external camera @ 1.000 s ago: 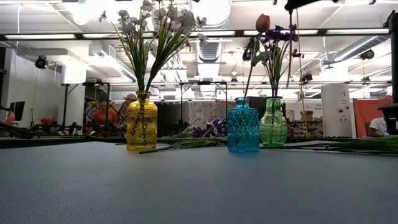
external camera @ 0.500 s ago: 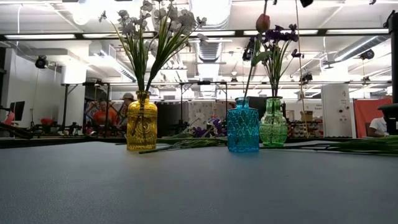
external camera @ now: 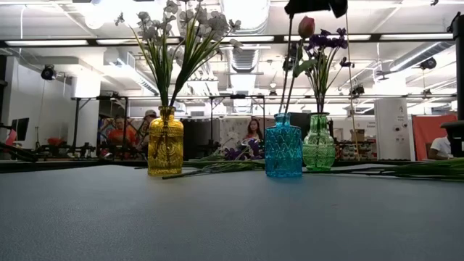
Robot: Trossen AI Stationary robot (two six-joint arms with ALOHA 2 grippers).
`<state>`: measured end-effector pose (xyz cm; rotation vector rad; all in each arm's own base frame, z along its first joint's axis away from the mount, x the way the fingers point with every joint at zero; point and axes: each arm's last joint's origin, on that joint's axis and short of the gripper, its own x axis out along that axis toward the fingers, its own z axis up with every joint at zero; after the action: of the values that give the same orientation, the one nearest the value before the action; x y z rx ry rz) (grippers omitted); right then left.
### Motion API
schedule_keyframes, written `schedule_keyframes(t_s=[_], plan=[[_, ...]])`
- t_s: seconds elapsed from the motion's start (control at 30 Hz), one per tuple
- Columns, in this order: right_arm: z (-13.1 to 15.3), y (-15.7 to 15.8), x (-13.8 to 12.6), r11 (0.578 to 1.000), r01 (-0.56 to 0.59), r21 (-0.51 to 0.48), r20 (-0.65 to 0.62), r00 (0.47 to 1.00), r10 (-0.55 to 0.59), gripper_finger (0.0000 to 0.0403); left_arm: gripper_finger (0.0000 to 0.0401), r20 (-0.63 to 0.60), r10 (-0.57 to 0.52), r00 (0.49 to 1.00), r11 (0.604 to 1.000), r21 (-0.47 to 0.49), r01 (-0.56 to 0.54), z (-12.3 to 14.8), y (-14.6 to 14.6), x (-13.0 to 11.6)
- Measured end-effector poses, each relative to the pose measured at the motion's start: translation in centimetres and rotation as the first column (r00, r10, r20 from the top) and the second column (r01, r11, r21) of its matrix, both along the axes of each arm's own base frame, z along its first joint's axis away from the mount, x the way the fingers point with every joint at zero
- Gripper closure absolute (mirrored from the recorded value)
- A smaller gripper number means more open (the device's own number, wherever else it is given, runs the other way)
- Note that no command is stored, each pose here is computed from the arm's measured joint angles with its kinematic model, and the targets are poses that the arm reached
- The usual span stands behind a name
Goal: Sort flowers into vase by color
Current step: Put the bottom pink tulip into the blue flower vase
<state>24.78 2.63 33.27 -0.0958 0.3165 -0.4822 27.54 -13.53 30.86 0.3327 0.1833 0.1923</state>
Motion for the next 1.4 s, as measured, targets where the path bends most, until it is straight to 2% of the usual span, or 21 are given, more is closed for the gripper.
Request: schedule_keyframes(t_s=[0.43, 0.73, 1.1, 1.2, 1.4], plan=[[-2.3, 0.3, 2.1, 1.0, 0.003, -0.01, -0.085, 0.996, -0.004, 0.0382, 0.0305, 0.0, 0.022, 1.0, 1.0, -0.011, -0.022, -0.1, 0.0, 0.0], [-2.9, 0.3, 2.6, 0.998, 0.055, -0.022, -0.102, 0.993, -0.057, 0.0301, 0.0305, -0.007, 0.024, 1.0, 1.0, -0.014, -0.024, -0.2, 0.0, 0.0], [-2.7, 0.4, 1.8, 0.998, 0.065, 0.017, -0.096, 0.993, -0.064, 0.0219, 0.0305, -0.016, 0.032, 0.999, 0.999, -0.034, -0.032, -0.4, 0.1, 0.0], [-2.1, 0.9, 1.3, 0.999, 0.044, 0.026, -0.072, 0.997, -0.042, 0.0204, 0.0305, -0.024, 0.04, 0.999, 0.996, -0.075, -0.042, -0.6, 0.1, -0.1], [-1.1, 1.8, 0.1, 0.999, 0.002, 0.033, -0.047, 0.999, 0.0, 0.0181, 0.0305, -0.106, 0.093, 0.99, 0.964, -0.241, -0.116, -1.9, 0.3, -0.4]])
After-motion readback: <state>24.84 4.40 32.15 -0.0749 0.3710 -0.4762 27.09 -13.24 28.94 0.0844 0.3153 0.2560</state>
